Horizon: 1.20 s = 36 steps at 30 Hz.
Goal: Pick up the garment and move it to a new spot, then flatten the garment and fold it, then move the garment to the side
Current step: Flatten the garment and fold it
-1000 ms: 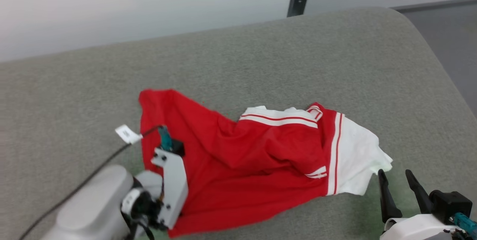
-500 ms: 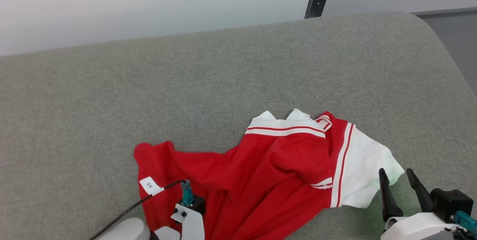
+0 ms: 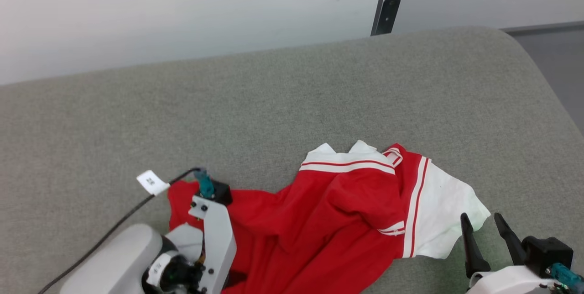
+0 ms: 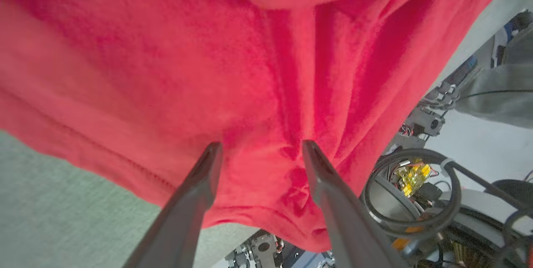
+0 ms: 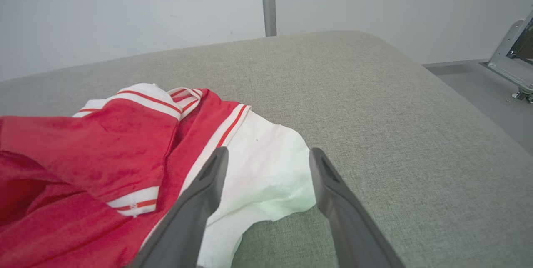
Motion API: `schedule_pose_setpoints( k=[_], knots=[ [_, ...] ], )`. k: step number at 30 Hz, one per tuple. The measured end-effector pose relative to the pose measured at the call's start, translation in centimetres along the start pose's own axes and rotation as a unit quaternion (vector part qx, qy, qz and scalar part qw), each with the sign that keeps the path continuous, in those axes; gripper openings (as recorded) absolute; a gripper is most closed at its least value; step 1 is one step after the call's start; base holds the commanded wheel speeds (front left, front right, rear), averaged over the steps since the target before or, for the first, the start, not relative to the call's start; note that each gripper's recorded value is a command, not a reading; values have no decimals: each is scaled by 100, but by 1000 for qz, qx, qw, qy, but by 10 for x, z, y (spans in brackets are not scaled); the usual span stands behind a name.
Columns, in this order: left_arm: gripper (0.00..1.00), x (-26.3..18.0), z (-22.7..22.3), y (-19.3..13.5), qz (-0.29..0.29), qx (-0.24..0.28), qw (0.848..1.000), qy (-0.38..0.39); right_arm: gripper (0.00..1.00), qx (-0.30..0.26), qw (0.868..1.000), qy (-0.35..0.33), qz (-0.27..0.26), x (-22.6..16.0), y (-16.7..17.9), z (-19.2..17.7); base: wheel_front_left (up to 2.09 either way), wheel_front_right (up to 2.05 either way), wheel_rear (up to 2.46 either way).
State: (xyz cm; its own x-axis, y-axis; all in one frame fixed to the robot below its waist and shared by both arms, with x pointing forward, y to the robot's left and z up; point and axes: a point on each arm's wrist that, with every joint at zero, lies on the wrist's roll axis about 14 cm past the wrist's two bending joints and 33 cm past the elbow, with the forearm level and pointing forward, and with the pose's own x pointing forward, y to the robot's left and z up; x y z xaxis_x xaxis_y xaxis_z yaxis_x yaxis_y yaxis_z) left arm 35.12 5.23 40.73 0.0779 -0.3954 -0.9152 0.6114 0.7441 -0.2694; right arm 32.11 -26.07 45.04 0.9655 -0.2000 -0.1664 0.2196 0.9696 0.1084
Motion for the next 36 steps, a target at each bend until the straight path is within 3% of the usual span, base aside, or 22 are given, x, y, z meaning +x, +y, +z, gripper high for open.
schedule_pose_setpoints(
  k=[8, 13, 20, 29, 36],
  knots=[
    [100, -31, 49, -13, -16, 32, 988, -151, 100, -3, 999, -31, 12, -7, 6, 11, 0, 0, 0],
    [100, -50, 73, -20, -24, 50, 967, -250, 100, -6, 998, -61, 24, -11, 13, 23, 0, 0, 0],
    [100, -82, 101, -33, -21, 87, 923, -373, 100, -25, 995, -91, 30, -17, 15, 34, 0, 0, 0],
    [100, -83, 128, -44, -18, 141, 910, -391, 100, -44, 992, -119, 3, -28, -3, 50, 0, 0, 0],
    [100, -68, 159, -46, -19, 179, 916, -359, 100, -38, 989, -136, -33, -43, -23, 60, 0, 0, 0]
  ],
)
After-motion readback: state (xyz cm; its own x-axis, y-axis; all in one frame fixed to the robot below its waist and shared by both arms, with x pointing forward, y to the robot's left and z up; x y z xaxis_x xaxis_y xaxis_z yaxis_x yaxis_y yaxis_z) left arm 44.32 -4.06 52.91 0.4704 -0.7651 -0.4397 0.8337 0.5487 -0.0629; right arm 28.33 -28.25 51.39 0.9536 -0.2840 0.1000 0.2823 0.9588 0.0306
